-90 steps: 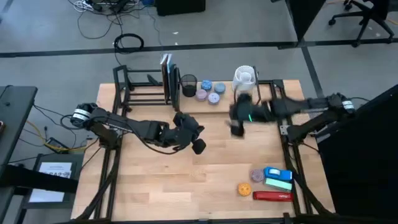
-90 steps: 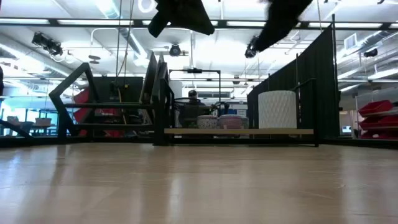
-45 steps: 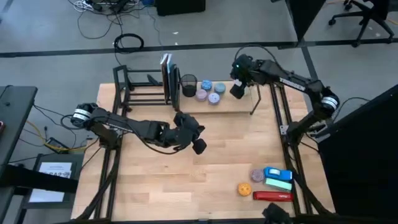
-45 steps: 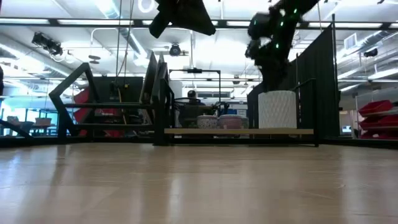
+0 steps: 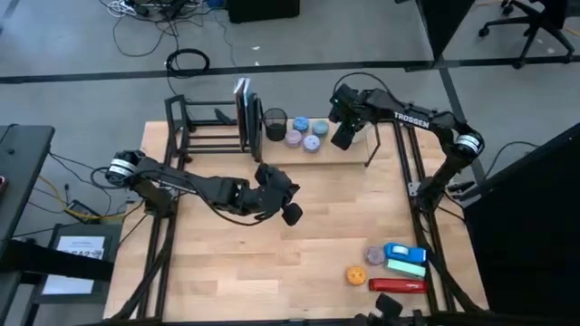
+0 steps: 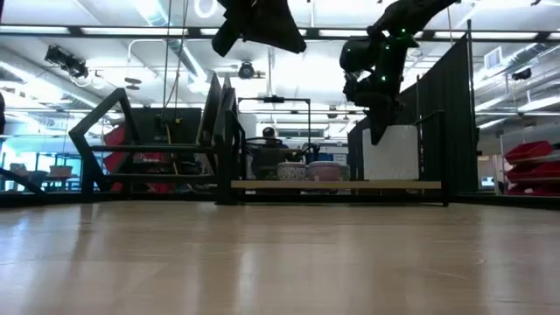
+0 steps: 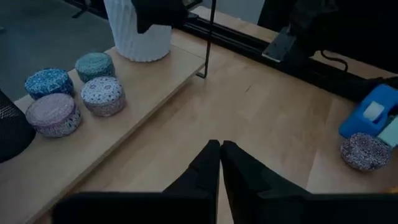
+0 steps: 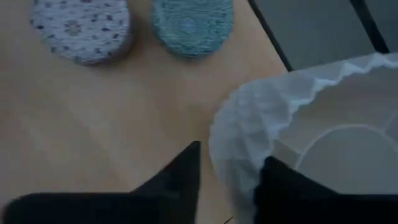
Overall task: Stock shelves
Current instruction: Remove the white pen organizer from the shelf
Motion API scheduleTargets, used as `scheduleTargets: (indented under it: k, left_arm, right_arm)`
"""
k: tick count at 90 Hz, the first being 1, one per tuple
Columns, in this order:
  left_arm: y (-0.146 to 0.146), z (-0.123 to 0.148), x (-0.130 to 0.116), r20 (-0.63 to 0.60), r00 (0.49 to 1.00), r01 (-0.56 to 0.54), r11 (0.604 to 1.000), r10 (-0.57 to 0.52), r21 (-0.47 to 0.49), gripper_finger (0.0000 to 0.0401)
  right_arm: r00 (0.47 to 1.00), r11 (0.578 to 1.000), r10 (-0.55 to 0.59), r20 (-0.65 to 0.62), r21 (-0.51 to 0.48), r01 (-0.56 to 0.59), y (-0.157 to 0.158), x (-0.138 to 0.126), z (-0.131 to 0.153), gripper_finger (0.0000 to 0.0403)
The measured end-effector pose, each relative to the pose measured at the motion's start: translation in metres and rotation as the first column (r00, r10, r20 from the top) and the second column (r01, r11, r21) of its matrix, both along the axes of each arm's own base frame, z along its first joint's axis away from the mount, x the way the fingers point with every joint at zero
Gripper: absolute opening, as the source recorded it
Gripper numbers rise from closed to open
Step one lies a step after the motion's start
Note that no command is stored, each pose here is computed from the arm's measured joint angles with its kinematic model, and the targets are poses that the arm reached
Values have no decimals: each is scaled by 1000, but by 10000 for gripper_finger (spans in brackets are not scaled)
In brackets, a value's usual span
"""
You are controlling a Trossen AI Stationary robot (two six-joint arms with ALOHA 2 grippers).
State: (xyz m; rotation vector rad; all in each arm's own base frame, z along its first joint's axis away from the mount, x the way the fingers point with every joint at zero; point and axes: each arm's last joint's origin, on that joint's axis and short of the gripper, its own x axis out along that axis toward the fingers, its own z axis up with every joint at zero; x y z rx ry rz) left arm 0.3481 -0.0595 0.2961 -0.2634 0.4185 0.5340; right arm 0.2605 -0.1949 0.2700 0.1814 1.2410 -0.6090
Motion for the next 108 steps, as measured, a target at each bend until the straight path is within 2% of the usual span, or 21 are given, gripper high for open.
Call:
scheduleTargets:
  k: [8,30,47,59,72,83,92,108]
  left_arm:
    - [0,0,0,0,1000,1,1000,-1,-1,0]
    - [-2,3,1,35,999,14,1000,-14,-14,0]
    - [-7,16,-5,90,995,35,999,-33,-23,0]
    - [-12,27,-11,141,988,59,998,-55,-25,0]
    - [-21,45,-21,213,972,103,995,-98,-13,0]
    - [-32,59,-31,281,950,147,989,-135,-21,0]
    - [-42,70,-41,329,928,191,982,-174,-18,0]
    - [-58,74,-50,333,912,251,968,-240,10,0]
  right_arm:
    - [999,999,38,4,7,-38,6,4,0,7]
    - [985,985,171,31,2,-171,37,18,9,2]
    - [958,961,275,81,-52,-271,74,18,32,1]
    - [921,930,367,131,-79,-359,111,16,50,0]
    - [864,875,484,141,-63,-480,161,12,60,0]
    - [794,807,586,163,-22,-590,211,13,58,0]
    - [733,738,658,174,42,-673,255,15,50,0]
    - [638,625,759,132,129,-770,328,16,20,0]
